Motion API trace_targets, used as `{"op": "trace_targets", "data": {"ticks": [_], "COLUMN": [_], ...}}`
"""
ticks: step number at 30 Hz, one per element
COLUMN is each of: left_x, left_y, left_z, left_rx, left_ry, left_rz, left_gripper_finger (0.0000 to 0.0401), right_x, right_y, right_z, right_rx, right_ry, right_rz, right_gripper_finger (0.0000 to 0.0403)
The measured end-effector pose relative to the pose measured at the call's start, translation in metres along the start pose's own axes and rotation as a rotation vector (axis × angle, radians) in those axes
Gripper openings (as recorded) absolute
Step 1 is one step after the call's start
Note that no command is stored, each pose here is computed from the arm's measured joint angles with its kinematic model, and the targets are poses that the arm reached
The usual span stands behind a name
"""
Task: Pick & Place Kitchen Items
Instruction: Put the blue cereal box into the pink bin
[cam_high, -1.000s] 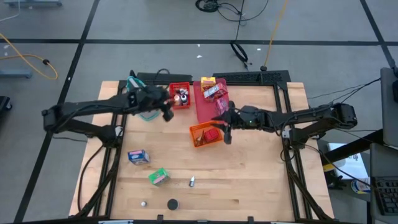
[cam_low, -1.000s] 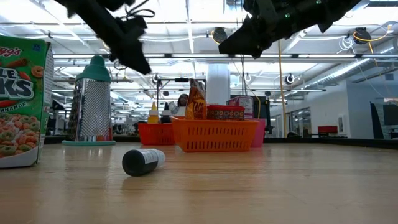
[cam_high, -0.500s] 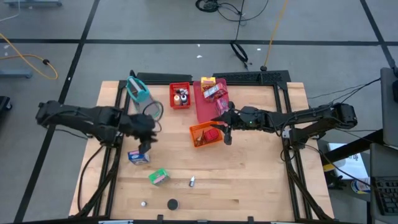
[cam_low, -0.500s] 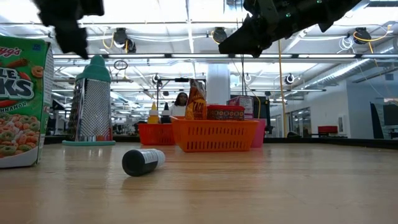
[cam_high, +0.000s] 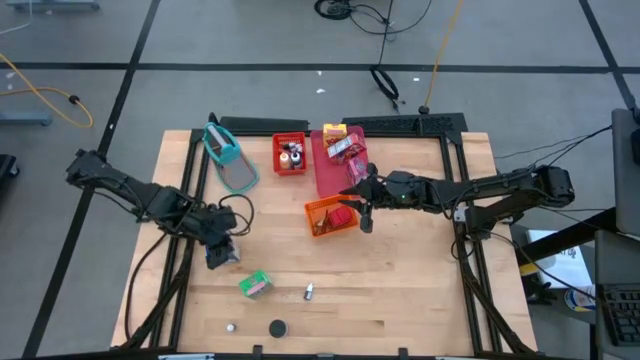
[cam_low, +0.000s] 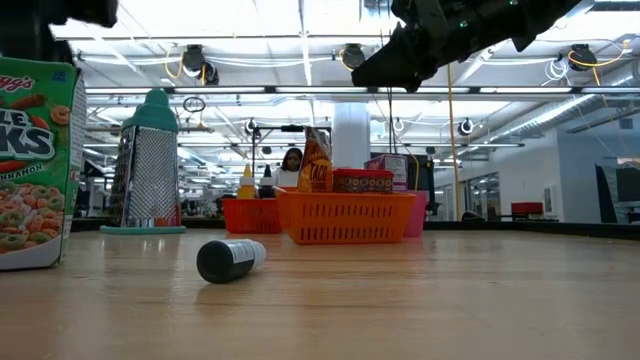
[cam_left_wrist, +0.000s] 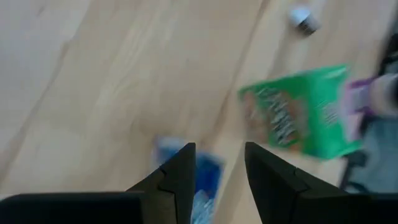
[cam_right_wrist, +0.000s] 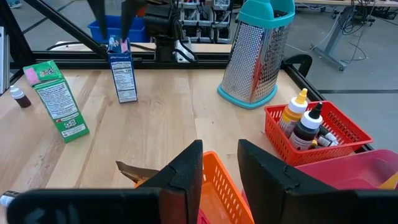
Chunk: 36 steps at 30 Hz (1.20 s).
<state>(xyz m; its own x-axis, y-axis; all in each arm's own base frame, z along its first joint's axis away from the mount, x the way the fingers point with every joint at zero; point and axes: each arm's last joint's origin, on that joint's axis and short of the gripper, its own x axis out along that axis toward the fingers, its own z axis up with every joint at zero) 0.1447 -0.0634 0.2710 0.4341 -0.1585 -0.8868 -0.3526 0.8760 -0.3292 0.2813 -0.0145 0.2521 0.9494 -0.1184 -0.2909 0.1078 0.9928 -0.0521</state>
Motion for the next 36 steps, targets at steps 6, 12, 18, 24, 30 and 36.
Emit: {"op": "trace_targets", "data": {"ticks": [6,12,18,24,30,36], "left_x": [-0.001,-0.002,-0.001,-0.001,0.008,0.017], "left_y": [0.011,0.01,0.01,0.01,0.014,0.016], "left_z": [-0.013,-0.015,-0.014,-0.014,-0.018,-0.023], "left_rx": [-0.072,-0.03,-0.015,0.015,0.014,-0.006], "left_ry": [0.085,0.093,0.075,0.067,0.091,0.135], "left_rz": [0.153,0.154,0.168,0.176,0.184,0.159], "left_gripper_finger": [0.0136,0.0136,0.0136,0.0136,0.0136,0.0136], "right_x": [0.0,0.0,0.0,0.0,0.0,0.0], "right_y": [0.0,0.0,0.0,0.0,0.0,0.0], "right_z": [0.0,0.0,0.0,0.0,0.0,0.0], "right_rx": [0.0,0.0,0.0,0.0,0.0,0.0], "right_ry": [0.0,0.0,0.0,0.0,0.0,0.0], "right_rz": [0.0,0.0,0.0,0.0,0.0,0.0], "right_gripper_finger": [0.0093,0.0093,0.0093,0.0094,0.0094,0.0093]}}
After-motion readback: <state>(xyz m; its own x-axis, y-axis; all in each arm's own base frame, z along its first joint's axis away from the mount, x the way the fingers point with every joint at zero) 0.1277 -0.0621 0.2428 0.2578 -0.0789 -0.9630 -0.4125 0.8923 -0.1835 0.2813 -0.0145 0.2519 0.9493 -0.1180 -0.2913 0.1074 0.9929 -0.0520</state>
